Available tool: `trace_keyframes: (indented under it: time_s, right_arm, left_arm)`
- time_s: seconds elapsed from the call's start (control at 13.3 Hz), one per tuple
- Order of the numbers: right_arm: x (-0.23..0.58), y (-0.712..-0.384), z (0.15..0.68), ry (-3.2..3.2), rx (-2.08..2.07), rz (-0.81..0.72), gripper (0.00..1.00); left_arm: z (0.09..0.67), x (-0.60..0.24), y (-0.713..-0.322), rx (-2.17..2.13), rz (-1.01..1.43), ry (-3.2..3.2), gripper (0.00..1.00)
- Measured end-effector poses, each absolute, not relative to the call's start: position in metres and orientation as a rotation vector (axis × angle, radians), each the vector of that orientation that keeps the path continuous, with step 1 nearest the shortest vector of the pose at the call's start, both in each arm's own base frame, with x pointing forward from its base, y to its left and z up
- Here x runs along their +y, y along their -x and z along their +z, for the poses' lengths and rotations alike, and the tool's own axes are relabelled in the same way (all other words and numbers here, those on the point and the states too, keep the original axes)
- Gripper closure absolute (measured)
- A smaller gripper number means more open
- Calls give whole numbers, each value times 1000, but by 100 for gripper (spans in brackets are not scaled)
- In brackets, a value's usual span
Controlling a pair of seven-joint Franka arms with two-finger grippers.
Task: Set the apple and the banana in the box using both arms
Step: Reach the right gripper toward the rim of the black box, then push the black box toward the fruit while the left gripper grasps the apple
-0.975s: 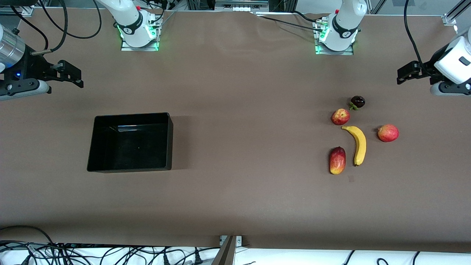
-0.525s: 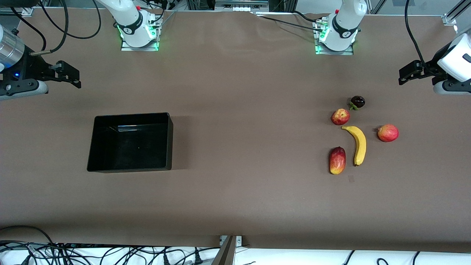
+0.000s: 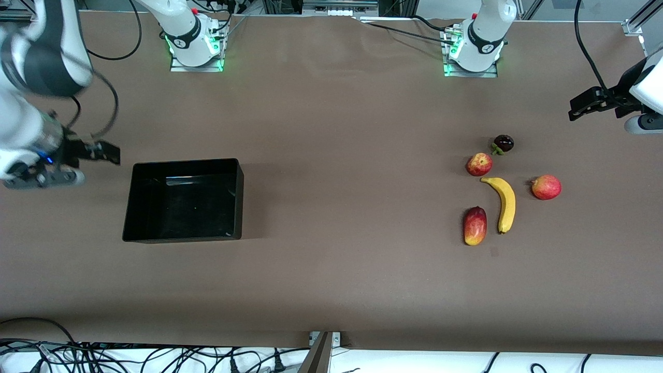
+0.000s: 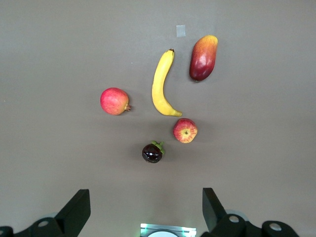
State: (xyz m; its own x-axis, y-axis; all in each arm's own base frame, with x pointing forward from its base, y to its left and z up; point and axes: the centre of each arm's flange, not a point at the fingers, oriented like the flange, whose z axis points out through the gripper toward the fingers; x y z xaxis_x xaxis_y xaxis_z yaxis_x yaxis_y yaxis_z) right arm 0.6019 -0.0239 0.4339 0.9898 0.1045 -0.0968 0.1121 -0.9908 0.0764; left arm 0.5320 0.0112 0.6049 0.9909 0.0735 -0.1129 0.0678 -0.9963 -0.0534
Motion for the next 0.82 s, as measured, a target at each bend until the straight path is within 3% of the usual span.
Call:
trace_keyframes:
  time_s: [0.22,0.6,0.75,0.82]
  right_arm:
    - [-40,-605,351,-3037,137,-169,0]
    - [-60,-593,260,-3043,93,-135,0]
    - [-65,-589,237,-3076,89,-167,3]
    - [-65,-588,230,-3083,92,-182,10]
  left_arm:
    - [605,6,-532,-108,178,3084,0]
    - [599,4,-531,-102,215,3081,0]
    - [579,-6,-532,-71,299,3071,0]
    - [563,-13,-534,-51,346,3063,0]
